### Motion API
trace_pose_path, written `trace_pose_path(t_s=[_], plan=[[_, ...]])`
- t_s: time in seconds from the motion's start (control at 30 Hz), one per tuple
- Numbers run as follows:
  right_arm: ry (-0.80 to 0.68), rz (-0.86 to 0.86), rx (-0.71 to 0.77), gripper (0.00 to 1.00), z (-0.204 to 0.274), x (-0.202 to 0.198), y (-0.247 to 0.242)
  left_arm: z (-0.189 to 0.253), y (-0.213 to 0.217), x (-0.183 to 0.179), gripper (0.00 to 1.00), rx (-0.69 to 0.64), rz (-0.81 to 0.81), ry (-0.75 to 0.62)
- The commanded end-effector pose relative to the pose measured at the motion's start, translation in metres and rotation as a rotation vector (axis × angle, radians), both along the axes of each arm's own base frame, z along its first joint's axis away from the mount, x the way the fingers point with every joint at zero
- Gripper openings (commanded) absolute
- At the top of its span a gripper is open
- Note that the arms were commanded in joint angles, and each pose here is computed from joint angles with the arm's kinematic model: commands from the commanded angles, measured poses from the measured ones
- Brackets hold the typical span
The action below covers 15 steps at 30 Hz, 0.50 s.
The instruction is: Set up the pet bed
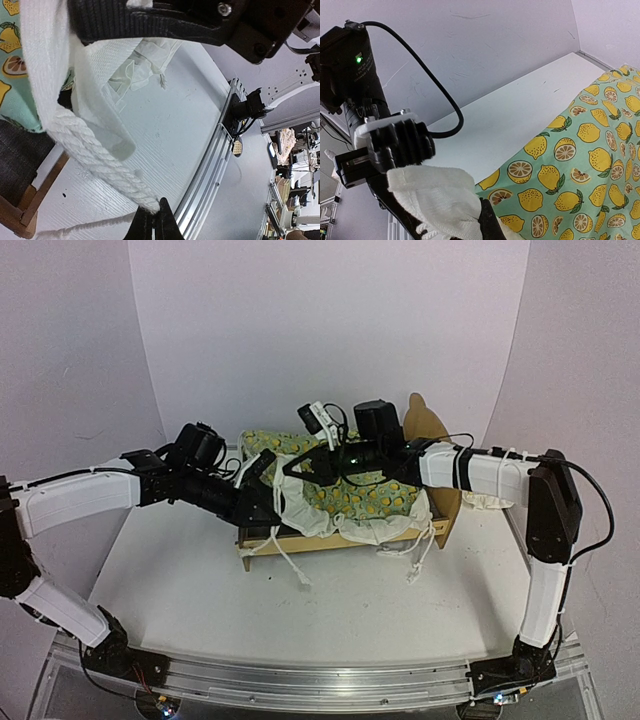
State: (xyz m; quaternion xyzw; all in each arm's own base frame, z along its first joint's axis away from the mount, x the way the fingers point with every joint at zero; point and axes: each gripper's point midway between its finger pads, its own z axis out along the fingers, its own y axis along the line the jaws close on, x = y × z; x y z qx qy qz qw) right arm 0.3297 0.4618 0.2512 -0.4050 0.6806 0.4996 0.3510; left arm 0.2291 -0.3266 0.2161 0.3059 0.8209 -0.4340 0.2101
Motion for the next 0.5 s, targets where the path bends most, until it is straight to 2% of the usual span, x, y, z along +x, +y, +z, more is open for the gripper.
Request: trace_pose_path(t_s=[0.0,0.03,0.1,0.17,0.2,0.23,0.3,0.4,0.47], plan=[[-0.068,0.004,0.062,0.00,0.038,-0.001,-0.004,0.011,-0.015,-0.001,0.05,-0.050,-0.060,0.028],[-0.070,0.005,0.061,0.00,0.038,-0.002,-0.004,0.007,-0.017,-0.002,0.11,-0.051,-0.074,0.041],[-0.071,0.009,0.060,0.00,0.038,-0.002,-0.004,-0.005,-0.014,0.002,0.34,-0.018,-0.052,0.032],[-0.072,0.011,0.059,0.00,0.038,-0.002,-0.004,-0.010,-0.007,0.007,0.47,0.016,-0.010,-0.008],[-0.071,0.016,0.058,0.00,0.038,-0.003,-0.004,-0.013,0.000,0.011,0.58,0.038,0.030,-0.036],[-0.070,0.022,0.060,0.00,0.038,-0.003,-0.004,-0.014,0.007,0.016,0.63,0.055,0.077,-0.071],[-0.065,0.034,0.061,0.00,0.037,-0.005,-0.003,-0.012,0.021,0.026,0.64,0.078,0.170,-0.131],[-0.059,0.043,0.060,0.00,0.037,-0.005,-0.003,0.000,0.046,0.045,0.45,0.075,0.351,-0.209],[-0.059,0.051,0.061,0.00,0.037,-0.007,-0.004,0.015,0.052,0.049,0.38,0.018,0.403,-0.264]])
